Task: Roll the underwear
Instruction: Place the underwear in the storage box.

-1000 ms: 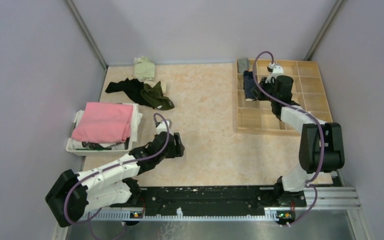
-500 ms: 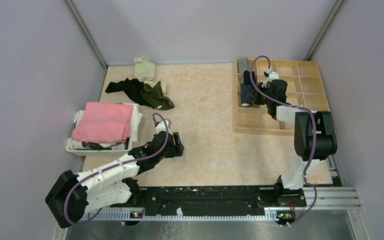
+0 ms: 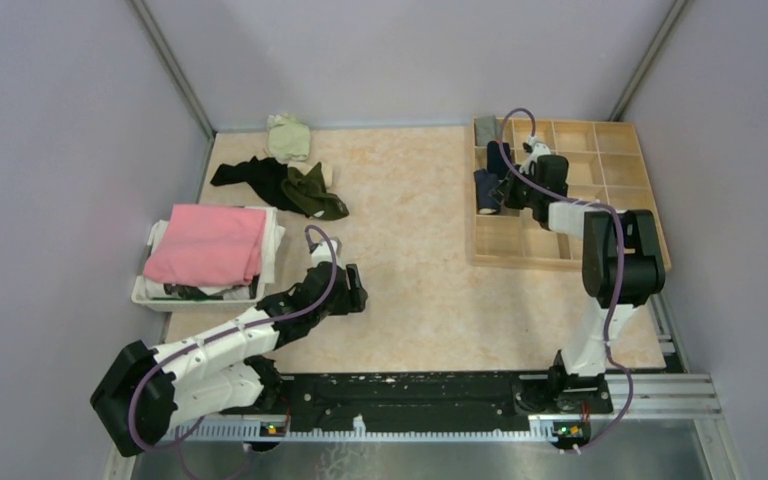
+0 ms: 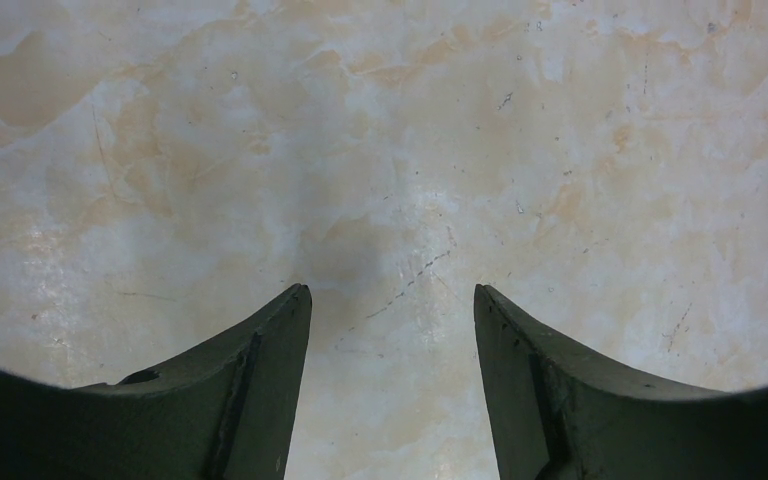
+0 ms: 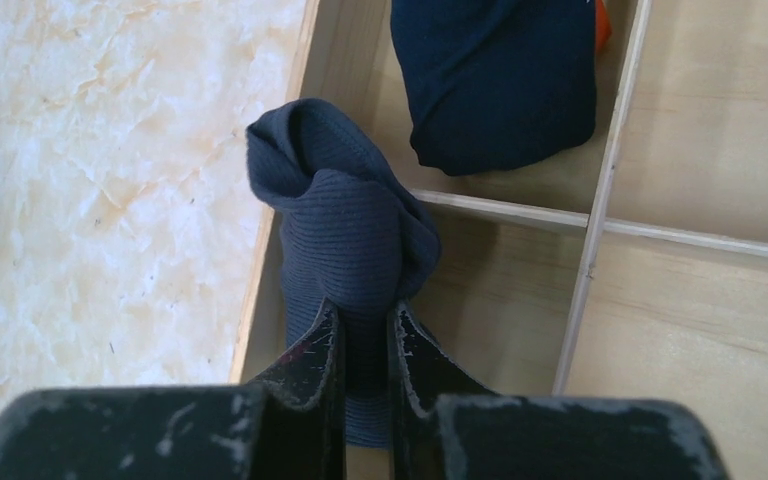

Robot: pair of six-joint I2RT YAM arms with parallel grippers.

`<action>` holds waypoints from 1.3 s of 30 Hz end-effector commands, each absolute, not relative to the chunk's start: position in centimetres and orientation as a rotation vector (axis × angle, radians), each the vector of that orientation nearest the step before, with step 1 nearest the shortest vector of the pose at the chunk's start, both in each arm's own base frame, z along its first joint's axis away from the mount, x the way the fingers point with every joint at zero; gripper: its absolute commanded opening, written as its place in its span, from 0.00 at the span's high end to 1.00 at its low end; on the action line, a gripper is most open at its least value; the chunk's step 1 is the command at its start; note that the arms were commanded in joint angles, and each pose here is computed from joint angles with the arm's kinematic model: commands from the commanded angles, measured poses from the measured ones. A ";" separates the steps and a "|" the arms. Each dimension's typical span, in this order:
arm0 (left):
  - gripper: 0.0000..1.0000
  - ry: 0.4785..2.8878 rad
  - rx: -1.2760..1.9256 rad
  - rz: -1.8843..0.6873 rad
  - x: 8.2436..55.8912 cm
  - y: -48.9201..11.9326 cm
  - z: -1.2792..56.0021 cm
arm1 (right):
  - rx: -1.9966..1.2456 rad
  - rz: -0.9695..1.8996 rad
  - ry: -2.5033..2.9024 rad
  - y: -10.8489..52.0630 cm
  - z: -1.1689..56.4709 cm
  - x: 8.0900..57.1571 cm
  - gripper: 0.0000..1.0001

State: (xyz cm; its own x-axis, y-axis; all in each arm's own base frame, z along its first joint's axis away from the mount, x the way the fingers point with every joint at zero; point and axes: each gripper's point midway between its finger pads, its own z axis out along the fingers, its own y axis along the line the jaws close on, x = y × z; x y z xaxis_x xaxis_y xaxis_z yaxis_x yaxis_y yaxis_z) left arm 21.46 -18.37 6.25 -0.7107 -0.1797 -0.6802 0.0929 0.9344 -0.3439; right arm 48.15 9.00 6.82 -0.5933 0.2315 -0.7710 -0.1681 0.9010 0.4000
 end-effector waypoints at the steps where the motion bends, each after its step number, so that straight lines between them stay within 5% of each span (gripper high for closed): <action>1: 0.33 2.280 -0.065 -0.483 22.0 -18.6 7.0 | 0.050 0.590 2.172 9.5 6.8 48.8 0.90; 7: 0.33 2.283 -0.065 -0.482 21.9 -18.5 7.0 | 0.067 0.608 2.251 9.7 5.3 48.0 0.68; 15: 0.33 2.279 -0.065 -0.480 22.0 -18.5 7.1 | 0.062 0.550 2.217 9.0 8.0 48.0 0.54; 30: 0.31 2.246 -0.082 -0.455 23.0 -18.1 8.7 | 0.038 0.401 1.993 6.8 21.1 45.0 0.41; 38: 0.30 2.123 -0.094 -0.420 26.5 -16.9 14.5 | 0.066 0.437 1.736 6.5 32.7 36.9 0.37; 39: 0.30 2.099 -0.100 -0.415 27.2 -16.7 15.7 | 0.063 0.445 1.717 6.5 33.5 35.7 0.30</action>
